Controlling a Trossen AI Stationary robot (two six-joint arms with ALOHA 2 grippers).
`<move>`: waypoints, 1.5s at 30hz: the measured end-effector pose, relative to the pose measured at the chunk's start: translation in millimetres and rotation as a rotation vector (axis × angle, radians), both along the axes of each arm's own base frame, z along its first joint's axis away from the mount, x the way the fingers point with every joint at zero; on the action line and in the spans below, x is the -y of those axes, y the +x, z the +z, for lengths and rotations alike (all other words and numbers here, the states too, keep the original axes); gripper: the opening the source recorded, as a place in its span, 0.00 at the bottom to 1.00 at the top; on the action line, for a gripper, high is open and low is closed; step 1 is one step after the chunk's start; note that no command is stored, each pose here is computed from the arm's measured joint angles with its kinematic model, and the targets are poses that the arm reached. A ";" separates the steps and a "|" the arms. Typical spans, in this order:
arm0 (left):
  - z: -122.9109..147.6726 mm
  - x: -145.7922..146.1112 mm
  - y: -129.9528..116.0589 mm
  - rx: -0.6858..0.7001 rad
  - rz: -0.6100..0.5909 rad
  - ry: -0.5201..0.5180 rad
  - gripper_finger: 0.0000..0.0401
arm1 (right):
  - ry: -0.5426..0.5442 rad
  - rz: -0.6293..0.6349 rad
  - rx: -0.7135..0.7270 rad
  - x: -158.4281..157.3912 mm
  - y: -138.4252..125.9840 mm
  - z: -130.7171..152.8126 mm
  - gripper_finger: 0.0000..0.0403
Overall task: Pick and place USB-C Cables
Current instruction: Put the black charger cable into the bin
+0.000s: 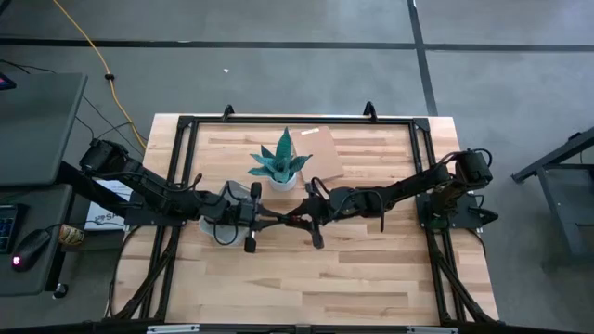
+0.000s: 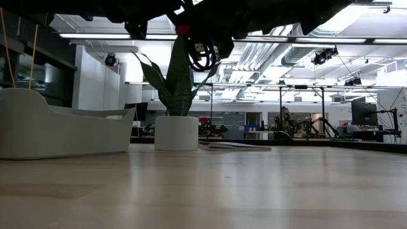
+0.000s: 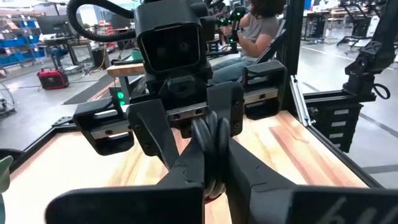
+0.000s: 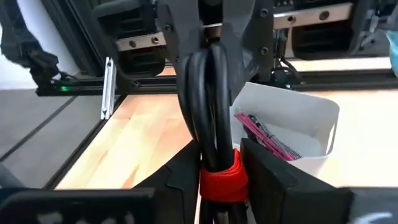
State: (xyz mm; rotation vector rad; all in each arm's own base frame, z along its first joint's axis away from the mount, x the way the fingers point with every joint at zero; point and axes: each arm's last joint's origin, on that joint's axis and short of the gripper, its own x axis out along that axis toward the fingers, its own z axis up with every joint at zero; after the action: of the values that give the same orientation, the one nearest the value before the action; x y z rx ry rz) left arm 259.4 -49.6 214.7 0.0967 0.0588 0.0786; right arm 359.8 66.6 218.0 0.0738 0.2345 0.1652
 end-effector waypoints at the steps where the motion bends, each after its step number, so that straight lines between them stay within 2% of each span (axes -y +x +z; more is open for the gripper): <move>1: 0.0 0.0 0.0 0.000 0.000 0.000 0.01 | 0.013 -0.003 -0.004 0.0 0.0 -0.2 0.27; 7: -1.9 -0.8 -0.2 -0.020 0.027 0.003 0.01 | 0.031 -0.009 -0.024 0.1 -0.5 -1.7 0.43; 11: -2.4 -1.4 -0.3 -0.025 0.048 -0.001 0.00 | 0.000 -0.001 -0.018 0.2 -1.8 0.6 0.55; 15: -0.2 -2.9 -4.5 -0.050 0.070 -0.006 0.00 | -0.005 -0.010 -0.016 1.8 -7.3 10.6 0.61; 20: 6.8 -7.0 -18.1 -0.110 0.142 -0.009 0.00 | -0.065 -0.135 -0.100 6.0 -22.4 21.1 0.63; 26: 17.9 -8.4 -51.6 -0.198 0.278 -0.057 0.00 | -0.135 -0.217 -0.154 -2.1 -35.5 26.1 0.63; 31: 32.1 -1.7 -78.8 -0.141 0.339 -0.154 0.00 | -0.191 -0.281 -0.180 -5.2 -38.5 23.5 0.63; 34: 34.9 5.7 -90.0 -0.120 0.376 -0.166 0.00 | -0.198 -0.324 -0.195 -3.9 -39.4 22.0 0.63; 36: 36.5 10.1 -94.6 -0.144 0.407 -0.151 0.00 | -0.194 -0.335 -0.197 -3.0 -39.4 21.8 0.63; 39: 46.9 15.6 -95.4 -0.189 0.441 -0.181 0.00 | -0.183 -0.342 -0.197 -2.1 -39.3 21.8 0.63; 45: 39.9 23.4 -84.7 -0.412 0.517 -0.229 0.00 | -0.170 -0.346 -0.206 -2.2 -39.7 21.0 0.63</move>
State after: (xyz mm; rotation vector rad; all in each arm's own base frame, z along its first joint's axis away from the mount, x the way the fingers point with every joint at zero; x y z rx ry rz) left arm 174.7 -73.0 254.6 -0.1351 0.5035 0.5672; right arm 320.1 68.8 239.0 -0.0384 0.4357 -0.2084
